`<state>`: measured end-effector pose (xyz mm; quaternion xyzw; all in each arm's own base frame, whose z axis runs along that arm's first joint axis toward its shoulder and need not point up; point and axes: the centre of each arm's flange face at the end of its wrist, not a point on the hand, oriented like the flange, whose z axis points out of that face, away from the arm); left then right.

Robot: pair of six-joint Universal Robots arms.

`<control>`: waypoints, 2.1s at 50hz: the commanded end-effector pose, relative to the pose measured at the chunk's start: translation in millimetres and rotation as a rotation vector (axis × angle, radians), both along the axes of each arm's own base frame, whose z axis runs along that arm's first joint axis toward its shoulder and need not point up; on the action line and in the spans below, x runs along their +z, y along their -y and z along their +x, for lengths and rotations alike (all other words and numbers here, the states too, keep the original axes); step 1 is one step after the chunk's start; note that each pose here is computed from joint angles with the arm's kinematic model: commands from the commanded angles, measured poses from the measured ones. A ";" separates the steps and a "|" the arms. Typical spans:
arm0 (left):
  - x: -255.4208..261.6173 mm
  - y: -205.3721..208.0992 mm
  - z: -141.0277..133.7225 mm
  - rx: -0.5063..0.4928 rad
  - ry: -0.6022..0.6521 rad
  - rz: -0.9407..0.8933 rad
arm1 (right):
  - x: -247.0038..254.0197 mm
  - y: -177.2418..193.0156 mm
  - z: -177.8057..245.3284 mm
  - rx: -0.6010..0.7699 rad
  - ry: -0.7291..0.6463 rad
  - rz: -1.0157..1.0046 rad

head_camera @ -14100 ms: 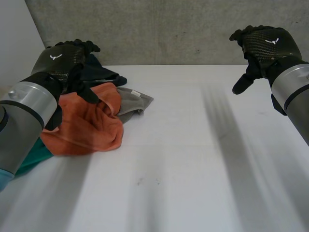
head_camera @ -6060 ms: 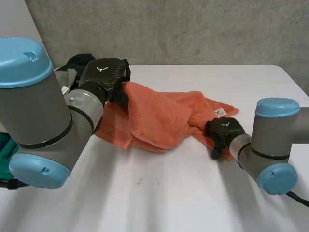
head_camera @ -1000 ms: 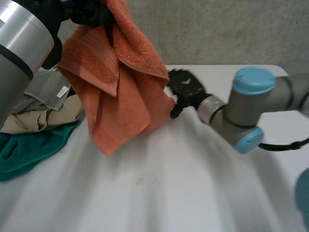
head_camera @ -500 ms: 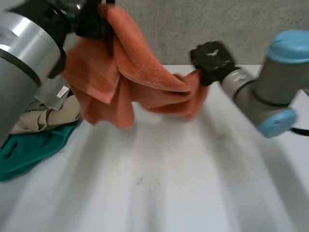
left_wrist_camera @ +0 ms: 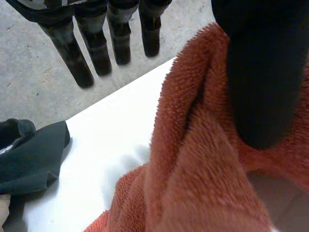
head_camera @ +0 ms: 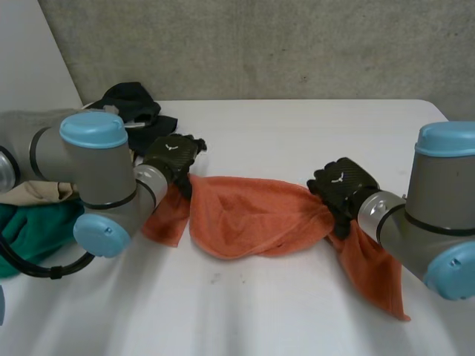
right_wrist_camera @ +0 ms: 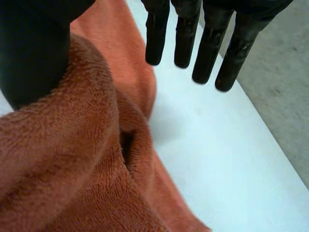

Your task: Fold the laundry.

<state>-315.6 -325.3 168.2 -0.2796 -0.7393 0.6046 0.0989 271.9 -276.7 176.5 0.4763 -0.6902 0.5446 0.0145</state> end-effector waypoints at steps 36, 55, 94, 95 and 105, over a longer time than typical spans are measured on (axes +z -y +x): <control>-25.7 -72.2 59.5 0.157 0.129 0.127 | -12.1 61.0 -75.9 -0.208 -0.002 0.358; -52.8 -10.2 53.6 0.134 0.321 -0.052 | -5.1 70.2 -78.9 -0.223 0.028 0.273; 71.3 -21.8 68.4 0.078 0.081 0.043 | 59.0 54.9 -79.7 -0.198 -0.006 -0.048; 68.8 -21.0 70.2 0.084 0.087 0.054 | 56.1 51.2 -79.4 -0.186 -0.030 -0.023; 38.9 30.9 55.9 0.086 0.088 -0.024 | 43.0 99.3 -71.0 -0.159 -0.075 -0.236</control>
